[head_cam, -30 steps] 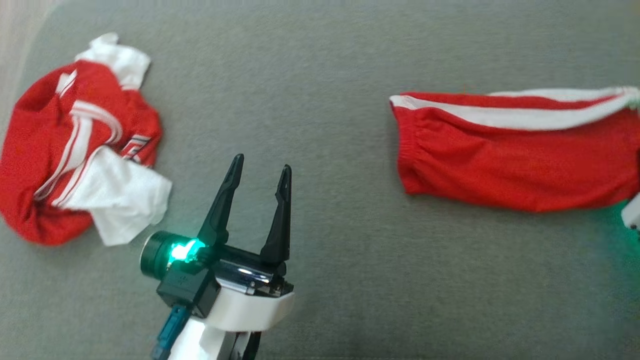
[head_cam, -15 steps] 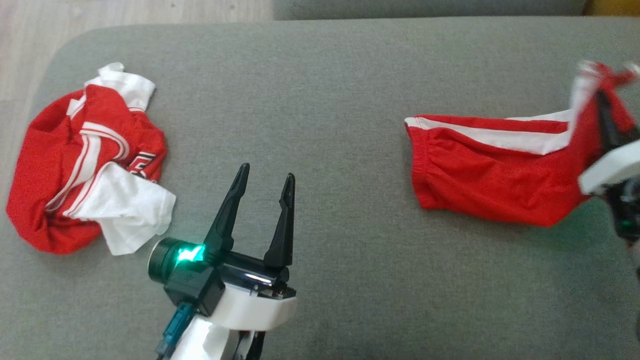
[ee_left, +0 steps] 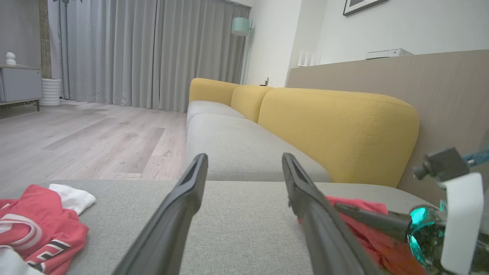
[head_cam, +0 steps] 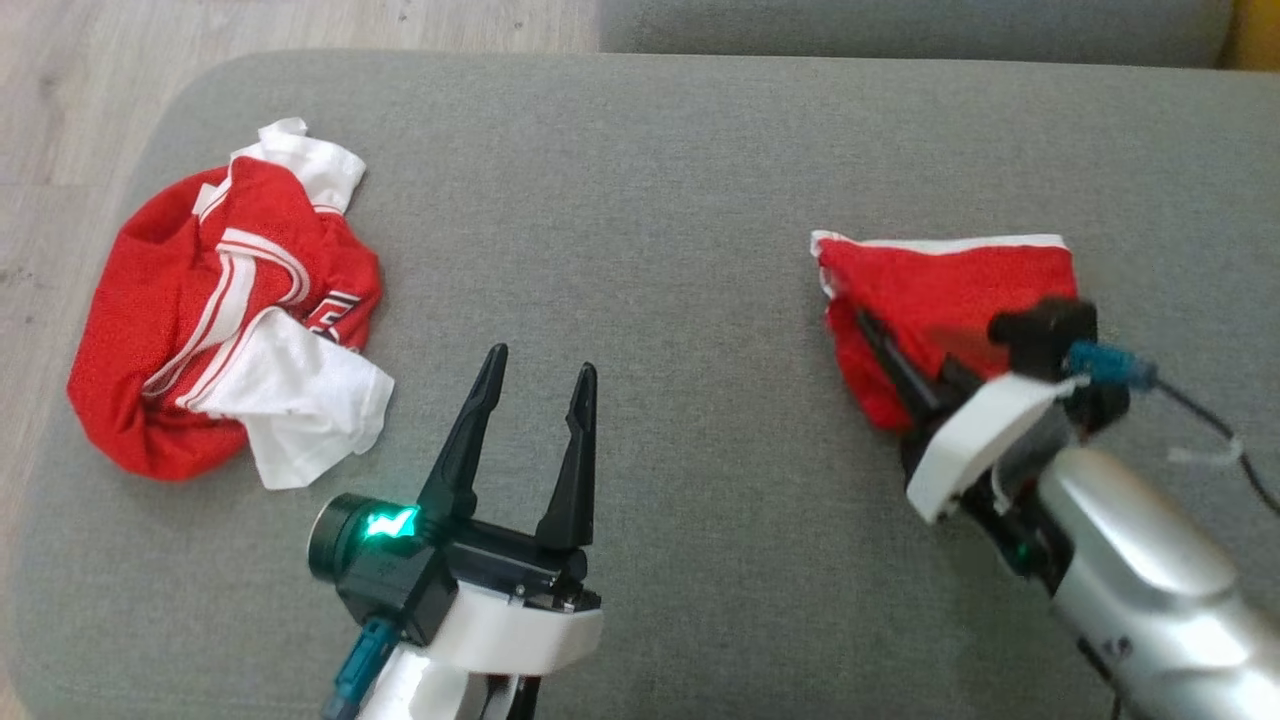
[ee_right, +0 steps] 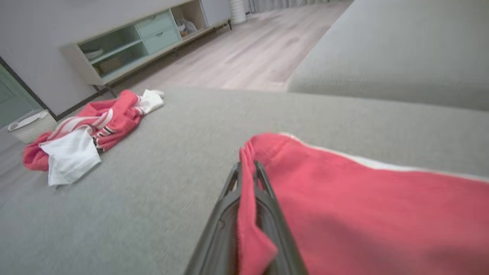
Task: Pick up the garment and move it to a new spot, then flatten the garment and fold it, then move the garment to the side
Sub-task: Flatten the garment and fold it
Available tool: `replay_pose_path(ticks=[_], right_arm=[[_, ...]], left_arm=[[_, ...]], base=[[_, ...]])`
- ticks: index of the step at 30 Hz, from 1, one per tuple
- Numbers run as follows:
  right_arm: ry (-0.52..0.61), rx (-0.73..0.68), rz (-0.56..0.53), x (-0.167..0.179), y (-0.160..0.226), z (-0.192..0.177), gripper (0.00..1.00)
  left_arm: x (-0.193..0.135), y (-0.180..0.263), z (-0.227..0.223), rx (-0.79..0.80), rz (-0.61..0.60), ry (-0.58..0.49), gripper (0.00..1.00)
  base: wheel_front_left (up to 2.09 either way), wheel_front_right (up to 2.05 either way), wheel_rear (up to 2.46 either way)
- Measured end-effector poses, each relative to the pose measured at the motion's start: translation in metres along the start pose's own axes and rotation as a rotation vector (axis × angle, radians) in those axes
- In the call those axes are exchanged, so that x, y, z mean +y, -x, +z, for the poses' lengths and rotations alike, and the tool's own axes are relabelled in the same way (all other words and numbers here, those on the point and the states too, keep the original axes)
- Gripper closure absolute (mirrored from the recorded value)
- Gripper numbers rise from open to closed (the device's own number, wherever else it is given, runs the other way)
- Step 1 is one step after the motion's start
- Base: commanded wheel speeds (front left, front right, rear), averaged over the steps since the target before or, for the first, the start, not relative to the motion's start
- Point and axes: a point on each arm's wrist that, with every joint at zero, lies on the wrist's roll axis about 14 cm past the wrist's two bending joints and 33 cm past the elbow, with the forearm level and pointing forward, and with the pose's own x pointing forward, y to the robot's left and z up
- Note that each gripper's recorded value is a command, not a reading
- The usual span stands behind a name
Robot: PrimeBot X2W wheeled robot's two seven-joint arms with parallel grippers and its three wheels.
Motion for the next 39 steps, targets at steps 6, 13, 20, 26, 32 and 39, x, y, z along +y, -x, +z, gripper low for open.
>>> replay_pose_path(ticks=[6,13,20,26,32,39], right_arm=[[-0.067,-0.073,-0.058,-0.007,0.012,0.000,0.00],[-0.158,-0.229,-0.214,-0.031,0.066,0.006,0.00],[-0.109,-0.407,-0.378,-0.043,0.136,0.026,0.00],[-0.021,-0.345,-0.394,-0.018,0.154,-0.002,0.00],[0.037,-0.335,-0.385,-0.005,0.158,-0.005,0.00],[0.036,-0.308,-0.431,-0.012,0.165,-0.017,0.00]], left_arm=[[0.000,0.003,0.008,-0.021,0.007,-0.001,0.00],[-0.004,0.028,0.008,-0.012,0.022,-0.002,0.00],[0.013,0.055,0.006,-0.002,0.108,-0.052,0.00],[0.043,0.086,-0.021,0.091,0.223,-0.113,0.00],[0.060,0.110,-0.039,0.157,0.282,-0.126,0.00],[0.064,0.116,-0.040,0.162,0.281,-0.144,0.00]], base=[[0.00,0.00,0.00],[0.00,0.00,0.00],[0.00,0.00,0.00],[0.00,0.00,0.00],[0.00,0.00,0.00],[0.00,0.00,0.00]])
